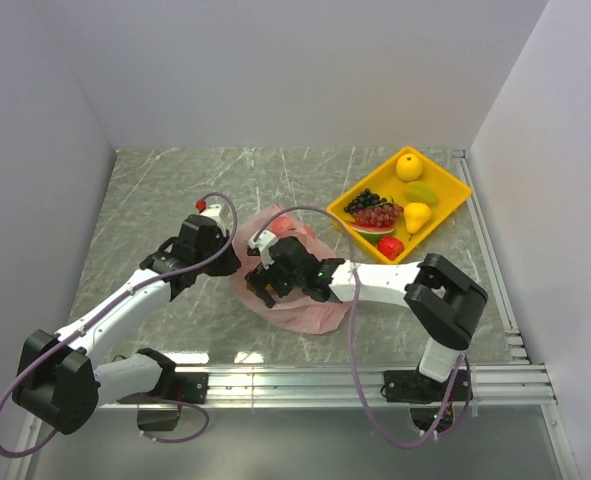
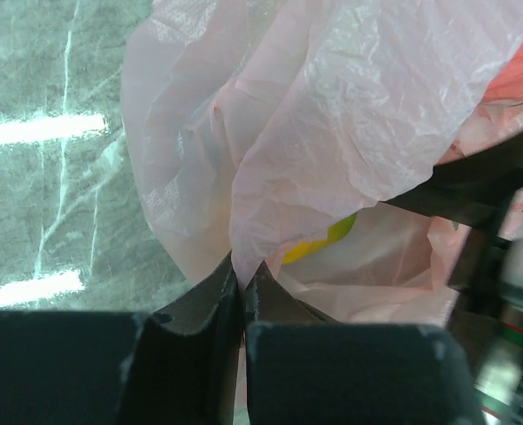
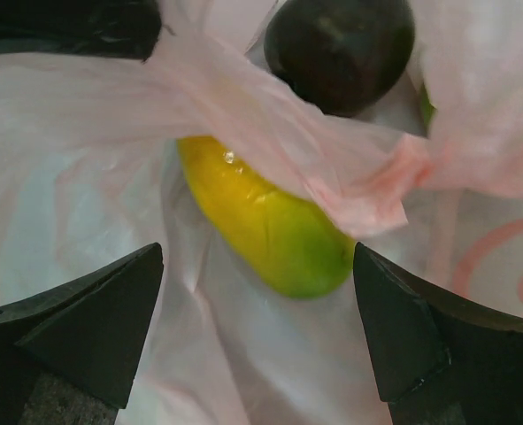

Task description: Untie the knot of the plastic bag and take out the fruit

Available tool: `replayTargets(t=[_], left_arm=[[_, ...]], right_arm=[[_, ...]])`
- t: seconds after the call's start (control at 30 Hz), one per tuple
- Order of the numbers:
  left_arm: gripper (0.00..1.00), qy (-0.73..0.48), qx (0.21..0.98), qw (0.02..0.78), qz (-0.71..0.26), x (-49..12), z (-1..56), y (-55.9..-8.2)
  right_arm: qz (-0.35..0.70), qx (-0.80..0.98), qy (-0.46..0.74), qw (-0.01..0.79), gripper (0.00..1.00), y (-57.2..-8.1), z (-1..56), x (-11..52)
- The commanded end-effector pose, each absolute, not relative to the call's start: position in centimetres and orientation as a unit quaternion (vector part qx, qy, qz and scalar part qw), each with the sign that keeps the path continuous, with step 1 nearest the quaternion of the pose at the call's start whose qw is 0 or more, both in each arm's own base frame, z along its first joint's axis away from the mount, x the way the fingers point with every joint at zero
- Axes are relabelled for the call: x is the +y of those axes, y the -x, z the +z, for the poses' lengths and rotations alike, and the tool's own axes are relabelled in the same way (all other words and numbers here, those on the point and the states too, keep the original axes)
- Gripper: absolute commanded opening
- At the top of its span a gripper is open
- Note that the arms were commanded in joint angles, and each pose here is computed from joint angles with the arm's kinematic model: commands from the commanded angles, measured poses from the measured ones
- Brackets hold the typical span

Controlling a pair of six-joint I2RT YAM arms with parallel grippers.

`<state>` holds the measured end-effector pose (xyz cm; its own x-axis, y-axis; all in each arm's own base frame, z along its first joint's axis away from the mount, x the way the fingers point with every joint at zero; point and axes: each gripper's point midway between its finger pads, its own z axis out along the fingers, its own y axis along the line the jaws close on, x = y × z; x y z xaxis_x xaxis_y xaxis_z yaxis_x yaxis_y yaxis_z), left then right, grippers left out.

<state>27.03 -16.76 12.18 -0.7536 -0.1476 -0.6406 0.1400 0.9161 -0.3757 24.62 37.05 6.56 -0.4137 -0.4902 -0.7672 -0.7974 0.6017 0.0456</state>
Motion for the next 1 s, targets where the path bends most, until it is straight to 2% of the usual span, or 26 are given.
replayTargets(t=[0.0, 0.43, 0.53, 0.57, 0.67, 0.8, 0.97], left_arm=[[0.09, 0.001, 0.906, 0.361, -0.219, -17.3, 12.9, -27.5], [0.1, 0.0, 0.908, 0.355, -0.221, -17.4, 12.6, -27.4], [0.1, 0.001, 0.91, 0.353, -0.217, -17.3, 12.5, -27.5], [0.1, 0.004, 0.911, 0.353, -0.213, -17.2, 12.4, -27.5], [0.1, 0.008, 0.913, 0.354, -0.204, -16.8, 12.3, -27.5], [0.1, 0.021, 0.913, 0.359, -0.193, -16.1, 12.5, -27.9], [0.09, 0.051, 0.912, 0.364, -0.185, -14.7, 12.6, -28.6]], right_arm=[[0.231, 0.799, 0.377, 0.407, 0.94, -26.4, 8.5, 39.8], [0.208, 0.815, 0.336, 0.424, 0.86, -28.0, 6.3, 39.8], [0.209, 0.814, 0.335, 0.427, 0.63, -28.2, 6.5, 40.0], [0.21, 0.813, 0.336, 0.426, 0.42, -28.0, 6.5, 39.9], [0.212, 0.812, 0.342, 0.423, 0.21, -27.5, 7.2, 39.4], [0.202, 0.818, 0.35, 0.409, 0.09, -26.0, 7.3, 37.1], [0.217, 0.813, 0.359, 0.404, 0.01, -23.8, 8.8, 35.1]])
